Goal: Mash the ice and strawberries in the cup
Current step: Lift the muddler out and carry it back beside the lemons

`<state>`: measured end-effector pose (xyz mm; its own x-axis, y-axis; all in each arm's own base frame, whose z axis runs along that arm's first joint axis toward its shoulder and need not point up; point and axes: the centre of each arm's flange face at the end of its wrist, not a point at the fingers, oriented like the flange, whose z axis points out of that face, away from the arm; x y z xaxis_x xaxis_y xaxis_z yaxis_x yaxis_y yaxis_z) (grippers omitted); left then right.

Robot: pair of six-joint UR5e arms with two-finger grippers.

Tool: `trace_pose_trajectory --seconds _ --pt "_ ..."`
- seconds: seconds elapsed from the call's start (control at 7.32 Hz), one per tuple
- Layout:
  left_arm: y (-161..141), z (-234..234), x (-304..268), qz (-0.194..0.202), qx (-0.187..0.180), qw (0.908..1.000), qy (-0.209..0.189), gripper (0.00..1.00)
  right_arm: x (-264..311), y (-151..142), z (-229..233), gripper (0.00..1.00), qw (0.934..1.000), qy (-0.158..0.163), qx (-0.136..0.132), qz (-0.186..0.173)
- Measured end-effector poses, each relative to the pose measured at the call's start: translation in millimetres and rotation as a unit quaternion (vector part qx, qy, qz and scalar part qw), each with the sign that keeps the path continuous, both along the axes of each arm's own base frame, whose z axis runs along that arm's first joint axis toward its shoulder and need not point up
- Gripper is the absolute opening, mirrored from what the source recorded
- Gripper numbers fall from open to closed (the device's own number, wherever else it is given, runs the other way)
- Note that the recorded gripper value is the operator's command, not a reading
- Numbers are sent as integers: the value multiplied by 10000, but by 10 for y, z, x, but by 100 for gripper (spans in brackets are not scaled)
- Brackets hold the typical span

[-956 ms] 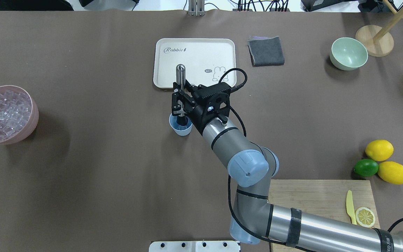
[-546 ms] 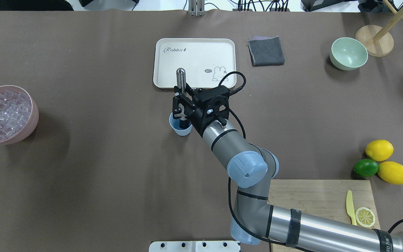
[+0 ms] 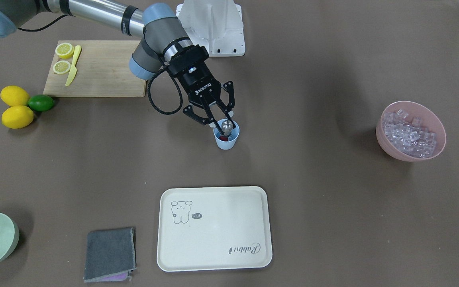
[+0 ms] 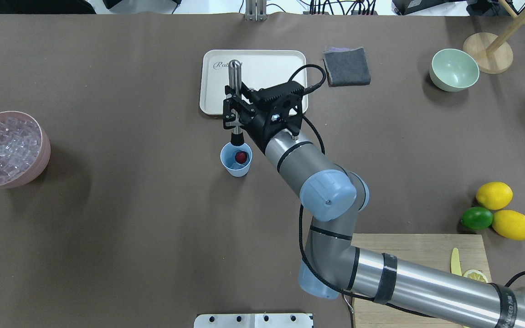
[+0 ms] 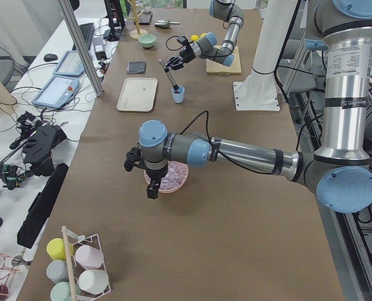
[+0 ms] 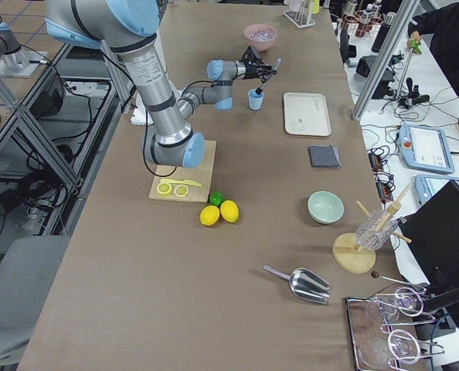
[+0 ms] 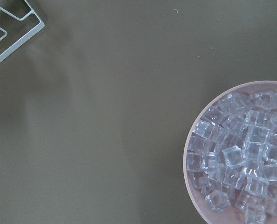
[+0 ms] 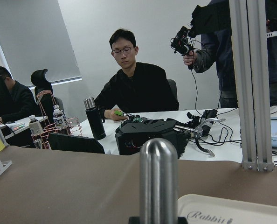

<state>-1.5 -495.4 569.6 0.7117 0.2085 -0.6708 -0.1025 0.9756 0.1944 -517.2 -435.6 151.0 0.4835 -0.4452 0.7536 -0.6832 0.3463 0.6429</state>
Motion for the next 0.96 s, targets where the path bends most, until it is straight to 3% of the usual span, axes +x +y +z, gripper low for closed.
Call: trace_pose_trajectory --seconds 0.27,0.55,0.68,0.82,0.96 --pt "-34 -24 -5 -13 28 10000 -16 97 708 -278 195 0 9992 321 -248 6" --pt "-46 -42 -27 -39 57 10000 -42 97 1333 -576 799 0 9911 821 -1029 -208" --pt "-48 -55 -53 -66 75 9999 -49 97 1585 -752 1077 0 9812 1118 -1510 -432" --pt "-47 -72 -81 -95 95 9999 -51 97 1806 -929 1342 0 9633 1454 -2124 -756" --pt "-46 -91 -104 -117 116 9999 -51 97 1991 -1066 1598 0 9387 1734 -2781 -1072"
